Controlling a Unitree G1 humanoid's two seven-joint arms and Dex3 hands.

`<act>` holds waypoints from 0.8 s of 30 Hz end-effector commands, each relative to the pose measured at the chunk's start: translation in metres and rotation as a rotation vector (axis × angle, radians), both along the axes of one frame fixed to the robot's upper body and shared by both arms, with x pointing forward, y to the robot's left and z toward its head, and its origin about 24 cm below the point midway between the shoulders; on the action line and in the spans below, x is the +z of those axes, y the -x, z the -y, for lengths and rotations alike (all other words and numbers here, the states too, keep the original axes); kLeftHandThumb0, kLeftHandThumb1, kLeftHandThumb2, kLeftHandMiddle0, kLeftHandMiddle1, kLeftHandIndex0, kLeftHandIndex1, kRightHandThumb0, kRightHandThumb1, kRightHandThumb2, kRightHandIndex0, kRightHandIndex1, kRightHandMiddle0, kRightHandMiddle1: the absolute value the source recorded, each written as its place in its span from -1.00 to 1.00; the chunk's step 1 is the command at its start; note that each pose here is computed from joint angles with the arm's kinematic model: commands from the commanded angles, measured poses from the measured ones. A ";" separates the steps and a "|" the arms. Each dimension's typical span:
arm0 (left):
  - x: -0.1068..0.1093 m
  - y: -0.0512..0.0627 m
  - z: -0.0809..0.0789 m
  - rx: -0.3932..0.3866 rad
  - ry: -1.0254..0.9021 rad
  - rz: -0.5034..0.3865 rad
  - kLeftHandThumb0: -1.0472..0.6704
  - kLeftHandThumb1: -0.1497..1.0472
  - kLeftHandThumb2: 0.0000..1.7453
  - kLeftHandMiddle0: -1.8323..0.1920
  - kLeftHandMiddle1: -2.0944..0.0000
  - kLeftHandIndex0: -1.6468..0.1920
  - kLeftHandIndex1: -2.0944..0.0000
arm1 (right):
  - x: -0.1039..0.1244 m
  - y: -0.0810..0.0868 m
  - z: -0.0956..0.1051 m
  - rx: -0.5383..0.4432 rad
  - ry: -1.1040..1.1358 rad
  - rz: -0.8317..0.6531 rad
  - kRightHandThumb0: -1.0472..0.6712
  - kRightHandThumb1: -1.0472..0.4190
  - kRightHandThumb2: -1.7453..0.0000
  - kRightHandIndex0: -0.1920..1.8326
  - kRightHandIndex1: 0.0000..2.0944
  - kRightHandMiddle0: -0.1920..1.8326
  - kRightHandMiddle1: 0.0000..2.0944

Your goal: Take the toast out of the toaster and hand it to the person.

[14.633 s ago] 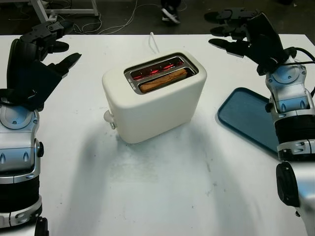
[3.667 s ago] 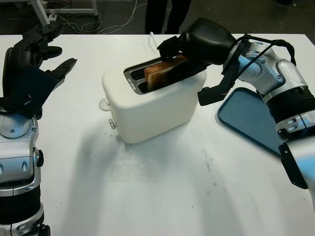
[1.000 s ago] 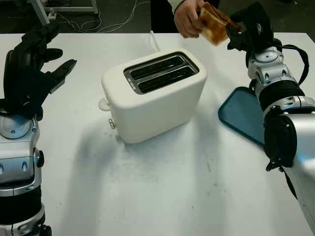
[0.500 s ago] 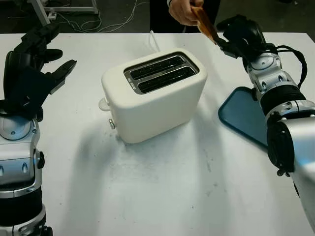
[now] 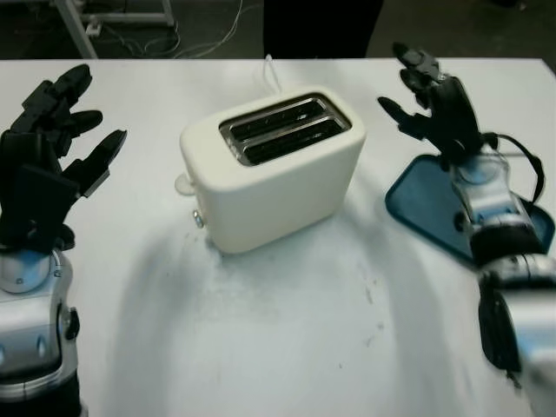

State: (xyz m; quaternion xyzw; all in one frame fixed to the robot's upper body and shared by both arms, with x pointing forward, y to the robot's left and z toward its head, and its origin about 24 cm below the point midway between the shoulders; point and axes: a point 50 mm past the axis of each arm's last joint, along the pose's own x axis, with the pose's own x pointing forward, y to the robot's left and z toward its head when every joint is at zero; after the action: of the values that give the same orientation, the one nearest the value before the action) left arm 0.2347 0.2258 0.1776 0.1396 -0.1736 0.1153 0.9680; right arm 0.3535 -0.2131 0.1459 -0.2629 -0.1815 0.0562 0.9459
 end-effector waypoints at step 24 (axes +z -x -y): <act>-0.068 0.040 0.038 0.051 0.164 -0.039 -0.11 0.79 -0.52 0.73 0.42 0.48 0.95 | -0.059 0.110 -0.053 0.095 -0.504 -0.188 -0.47 -0.83 0.37 -0.70 -0.97 -0.71 -0.99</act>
State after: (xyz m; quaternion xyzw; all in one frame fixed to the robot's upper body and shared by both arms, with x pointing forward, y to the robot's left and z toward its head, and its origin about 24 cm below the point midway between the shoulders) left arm 0.1966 0.1854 0.1119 0.0679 -0.1391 0.1408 0.9779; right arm 0.2463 -0.1618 0.0874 -0.0074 -0.1189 0.0833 0.9894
